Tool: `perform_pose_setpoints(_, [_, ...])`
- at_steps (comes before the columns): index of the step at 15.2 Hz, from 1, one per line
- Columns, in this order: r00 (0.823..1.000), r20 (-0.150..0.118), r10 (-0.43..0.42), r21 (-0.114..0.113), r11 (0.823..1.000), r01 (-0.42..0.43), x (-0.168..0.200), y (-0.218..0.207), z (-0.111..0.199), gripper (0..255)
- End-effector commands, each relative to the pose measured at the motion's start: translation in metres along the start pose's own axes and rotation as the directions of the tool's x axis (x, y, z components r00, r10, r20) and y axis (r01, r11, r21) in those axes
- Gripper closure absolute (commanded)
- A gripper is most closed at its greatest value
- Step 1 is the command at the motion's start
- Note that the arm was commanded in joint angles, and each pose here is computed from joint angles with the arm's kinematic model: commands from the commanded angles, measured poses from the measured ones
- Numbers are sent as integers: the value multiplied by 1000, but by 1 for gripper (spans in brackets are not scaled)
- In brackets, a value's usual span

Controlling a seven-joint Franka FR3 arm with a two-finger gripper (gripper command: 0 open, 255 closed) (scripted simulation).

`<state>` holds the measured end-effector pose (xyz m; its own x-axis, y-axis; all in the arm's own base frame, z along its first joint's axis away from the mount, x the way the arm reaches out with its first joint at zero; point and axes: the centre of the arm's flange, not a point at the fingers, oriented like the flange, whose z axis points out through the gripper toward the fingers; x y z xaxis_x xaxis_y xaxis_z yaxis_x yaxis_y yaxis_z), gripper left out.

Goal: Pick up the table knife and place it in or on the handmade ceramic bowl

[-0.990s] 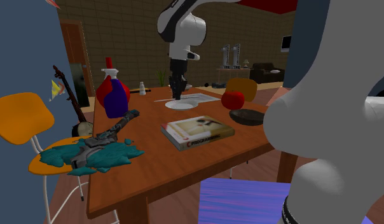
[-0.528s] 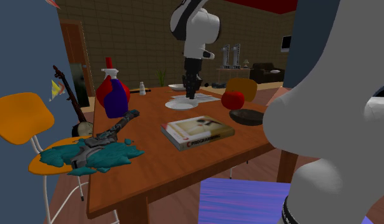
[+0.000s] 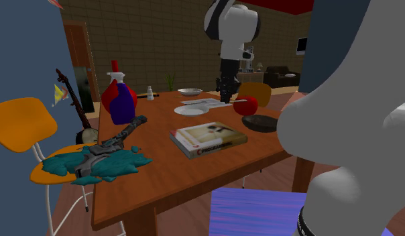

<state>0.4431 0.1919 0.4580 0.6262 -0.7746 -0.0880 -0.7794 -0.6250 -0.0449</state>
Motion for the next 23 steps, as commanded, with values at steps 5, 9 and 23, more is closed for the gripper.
perform_pose_setpoints(5, [1000,0,-3,0,1000,3,64,47,-8,255])
perform_pose_setpoints(9, [1000,0,-3,0,1000,3,105,79,-14,255])
perform_pose_setpoints(23, [1000,0,-3,0,1000,3,131,97,46,255])
